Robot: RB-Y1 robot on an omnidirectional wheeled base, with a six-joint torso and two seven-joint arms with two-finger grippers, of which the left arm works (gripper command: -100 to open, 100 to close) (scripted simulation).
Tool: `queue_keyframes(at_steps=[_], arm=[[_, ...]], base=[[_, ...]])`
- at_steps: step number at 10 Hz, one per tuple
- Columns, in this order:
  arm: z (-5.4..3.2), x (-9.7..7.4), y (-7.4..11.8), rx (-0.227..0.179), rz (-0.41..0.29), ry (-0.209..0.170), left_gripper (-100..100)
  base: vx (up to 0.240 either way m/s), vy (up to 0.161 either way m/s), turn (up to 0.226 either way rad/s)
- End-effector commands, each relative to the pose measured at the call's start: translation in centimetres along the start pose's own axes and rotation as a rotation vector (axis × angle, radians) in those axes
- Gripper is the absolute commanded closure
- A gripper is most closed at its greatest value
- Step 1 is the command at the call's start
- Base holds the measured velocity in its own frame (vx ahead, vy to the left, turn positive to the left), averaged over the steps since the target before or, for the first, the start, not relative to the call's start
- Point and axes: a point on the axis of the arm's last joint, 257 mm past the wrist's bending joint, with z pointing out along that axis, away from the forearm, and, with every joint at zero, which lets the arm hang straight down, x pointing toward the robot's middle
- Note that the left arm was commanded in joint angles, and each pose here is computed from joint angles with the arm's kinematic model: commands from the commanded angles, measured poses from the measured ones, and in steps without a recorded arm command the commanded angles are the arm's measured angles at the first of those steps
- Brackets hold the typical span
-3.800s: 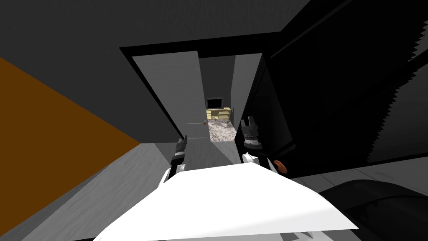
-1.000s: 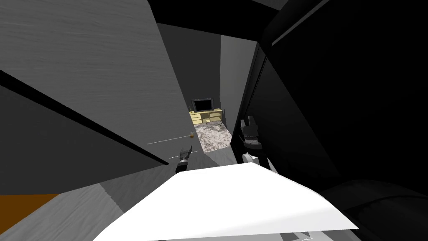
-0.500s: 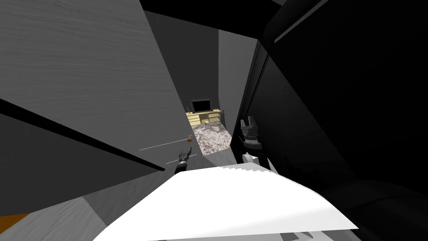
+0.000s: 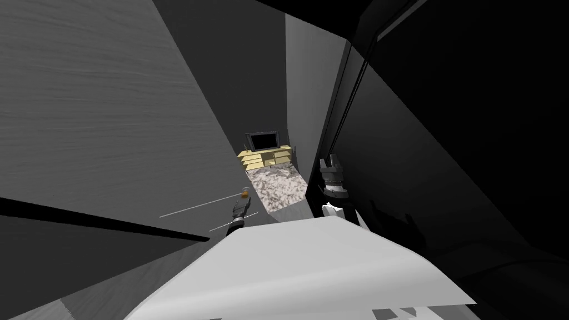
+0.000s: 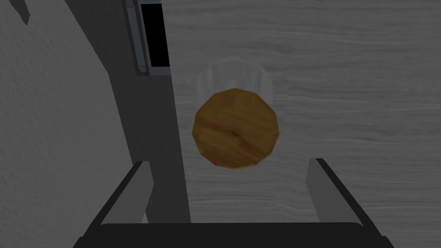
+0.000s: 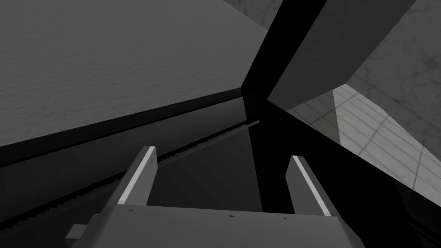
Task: Pull the door open
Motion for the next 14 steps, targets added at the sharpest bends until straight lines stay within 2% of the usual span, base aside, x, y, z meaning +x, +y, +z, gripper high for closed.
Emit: queue_keyframes(at_steps=[1,3,4,5,10,14], arm=[[-0.24,0.1,1.3,-0.016,-0.002,0.0,-100],[-0.6,0.1,2.5,-0.03,-0.002,0.0,-100],[-0.48,0.2,2.2,-0.026,-0.002,0.001,-100],[-0.48,0.2,2.2,-0.026,-0.002,0.001,100],[-0.48,0.2,2.2,-0.026,-0.002,0.001,100],[-0.34,0.4,2.1,-0.028,-0.108,0.002,100]], base=[[0.187,0.002,-0.077],[0.187,0.032,-0.072],[0.078,0.011,-0.014],[-0.009,0.002,0.018],[-0.015,-0.001,-0.002],[-0.021,0.01,-0.026]])
